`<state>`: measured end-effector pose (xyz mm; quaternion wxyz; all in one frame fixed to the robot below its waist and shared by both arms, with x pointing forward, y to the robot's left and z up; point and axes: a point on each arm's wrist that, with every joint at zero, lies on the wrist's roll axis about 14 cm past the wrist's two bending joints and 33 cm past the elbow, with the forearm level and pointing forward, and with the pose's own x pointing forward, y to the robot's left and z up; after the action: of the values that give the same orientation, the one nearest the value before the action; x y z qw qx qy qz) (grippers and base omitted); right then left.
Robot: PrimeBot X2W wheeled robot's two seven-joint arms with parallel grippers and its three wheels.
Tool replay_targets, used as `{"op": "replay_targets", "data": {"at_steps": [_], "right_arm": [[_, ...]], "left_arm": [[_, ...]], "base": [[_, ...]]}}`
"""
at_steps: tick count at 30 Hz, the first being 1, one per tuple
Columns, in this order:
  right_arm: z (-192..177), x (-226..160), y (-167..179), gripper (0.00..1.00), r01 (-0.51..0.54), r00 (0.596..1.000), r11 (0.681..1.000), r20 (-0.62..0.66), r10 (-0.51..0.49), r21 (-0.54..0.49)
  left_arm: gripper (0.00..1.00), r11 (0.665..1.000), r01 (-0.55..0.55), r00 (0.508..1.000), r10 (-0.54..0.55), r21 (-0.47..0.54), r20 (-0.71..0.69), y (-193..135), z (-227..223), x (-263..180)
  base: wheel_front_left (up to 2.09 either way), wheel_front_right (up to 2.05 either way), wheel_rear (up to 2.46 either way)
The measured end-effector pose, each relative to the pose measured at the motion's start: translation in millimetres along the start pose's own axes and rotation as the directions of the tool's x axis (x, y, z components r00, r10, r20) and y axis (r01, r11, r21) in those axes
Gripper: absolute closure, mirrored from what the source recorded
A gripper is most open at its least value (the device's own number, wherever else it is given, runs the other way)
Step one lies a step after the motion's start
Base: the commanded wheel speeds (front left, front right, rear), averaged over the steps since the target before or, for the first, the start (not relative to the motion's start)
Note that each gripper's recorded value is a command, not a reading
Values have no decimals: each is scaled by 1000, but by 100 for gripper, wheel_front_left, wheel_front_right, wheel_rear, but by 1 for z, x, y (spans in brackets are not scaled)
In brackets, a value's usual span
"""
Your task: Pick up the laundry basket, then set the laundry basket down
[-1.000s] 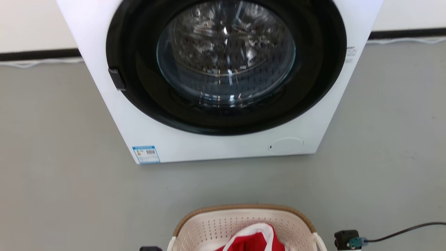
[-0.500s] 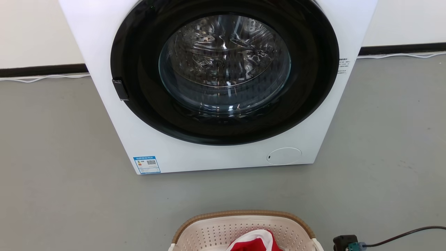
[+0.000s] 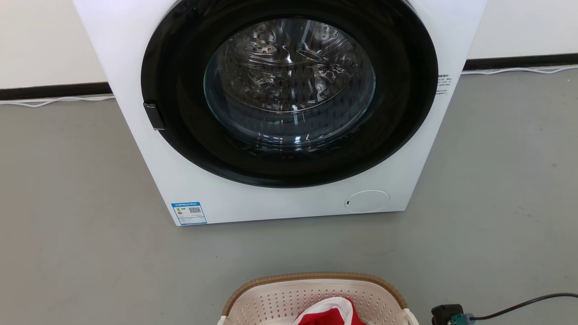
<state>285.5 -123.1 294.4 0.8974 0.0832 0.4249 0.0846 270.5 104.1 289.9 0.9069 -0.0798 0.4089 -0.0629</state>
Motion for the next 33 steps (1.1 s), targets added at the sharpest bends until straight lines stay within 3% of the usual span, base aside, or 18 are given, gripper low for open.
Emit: {"op": "replay_targets", "data": {"at_steps": [14, 25, 33], "right_arm": [[0, 5, -1, 100, 2, 1000, 1000, -13, -2, 2], [52, 37, -3, 100, -6, 999, 1000, 38, 7, -21], [93, 83, -9, 100, -5, 998, 999, 69, 7, -35]], "left_arm": [[100, 1000, 1, 1000, -1, -12, -12, 0, 2, 6], [100, 1000, -1, 999, 1, -9, 37, 2, 45, 38], [100, 1000, -8, 999, 9, -22, 52, 9, 82, 83]], "base": [[0, 0, 0], [0, 0, 0], [0, 0, 0]]}}
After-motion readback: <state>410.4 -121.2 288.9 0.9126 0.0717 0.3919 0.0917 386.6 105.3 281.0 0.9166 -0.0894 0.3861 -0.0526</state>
